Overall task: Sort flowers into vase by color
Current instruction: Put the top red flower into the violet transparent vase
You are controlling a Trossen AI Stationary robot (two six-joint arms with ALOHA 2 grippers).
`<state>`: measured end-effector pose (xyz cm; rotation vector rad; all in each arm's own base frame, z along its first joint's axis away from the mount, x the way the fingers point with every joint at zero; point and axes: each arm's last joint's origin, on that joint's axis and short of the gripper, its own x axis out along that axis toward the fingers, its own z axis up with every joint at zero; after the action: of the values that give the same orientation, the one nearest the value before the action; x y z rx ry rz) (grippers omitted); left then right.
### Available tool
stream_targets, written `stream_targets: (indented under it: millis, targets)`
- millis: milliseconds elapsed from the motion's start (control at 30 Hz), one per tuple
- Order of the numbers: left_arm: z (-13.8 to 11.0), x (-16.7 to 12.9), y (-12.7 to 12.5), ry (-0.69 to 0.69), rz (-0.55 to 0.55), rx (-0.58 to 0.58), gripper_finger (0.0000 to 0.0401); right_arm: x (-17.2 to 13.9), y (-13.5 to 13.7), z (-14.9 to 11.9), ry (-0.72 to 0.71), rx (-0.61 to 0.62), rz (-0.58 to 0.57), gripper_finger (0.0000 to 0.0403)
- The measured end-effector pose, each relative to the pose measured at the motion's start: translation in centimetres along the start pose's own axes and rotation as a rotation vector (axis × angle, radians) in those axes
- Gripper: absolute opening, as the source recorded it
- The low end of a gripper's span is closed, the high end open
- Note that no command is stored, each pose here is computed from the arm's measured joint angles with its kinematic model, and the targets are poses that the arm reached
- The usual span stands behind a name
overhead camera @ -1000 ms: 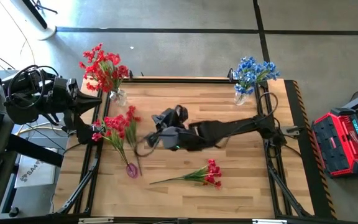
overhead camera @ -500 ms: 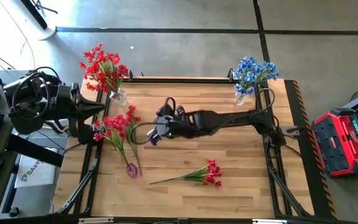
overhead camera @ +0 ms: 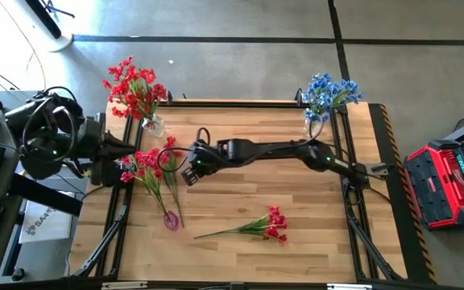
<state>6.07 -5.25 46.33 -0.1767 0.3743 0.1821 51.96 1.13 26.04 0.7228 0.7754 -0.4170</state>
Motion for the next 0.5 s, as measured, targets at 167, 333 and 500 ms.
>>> stream_targets:
  millis: [167,333,500]
  targets:
    - [-0.4,-0.1,0.6,0.036,0.001,0.02,0.0014,3.2,-1.3,-0.2,0.046,0.068,0.005,0.0]
    - [-0.3,-0.4,1.4,0.029,-0.007,0.035,0.0014,5.8,-2.6,-0.6,0.071,0.112,-0.031,0.0001]
    - [-0.2,-0.8,2.1,0.022,-0.016,0.006,0.0014,7.9,-3.1,-1.0,0.086,0.099,0.014,0.0038]
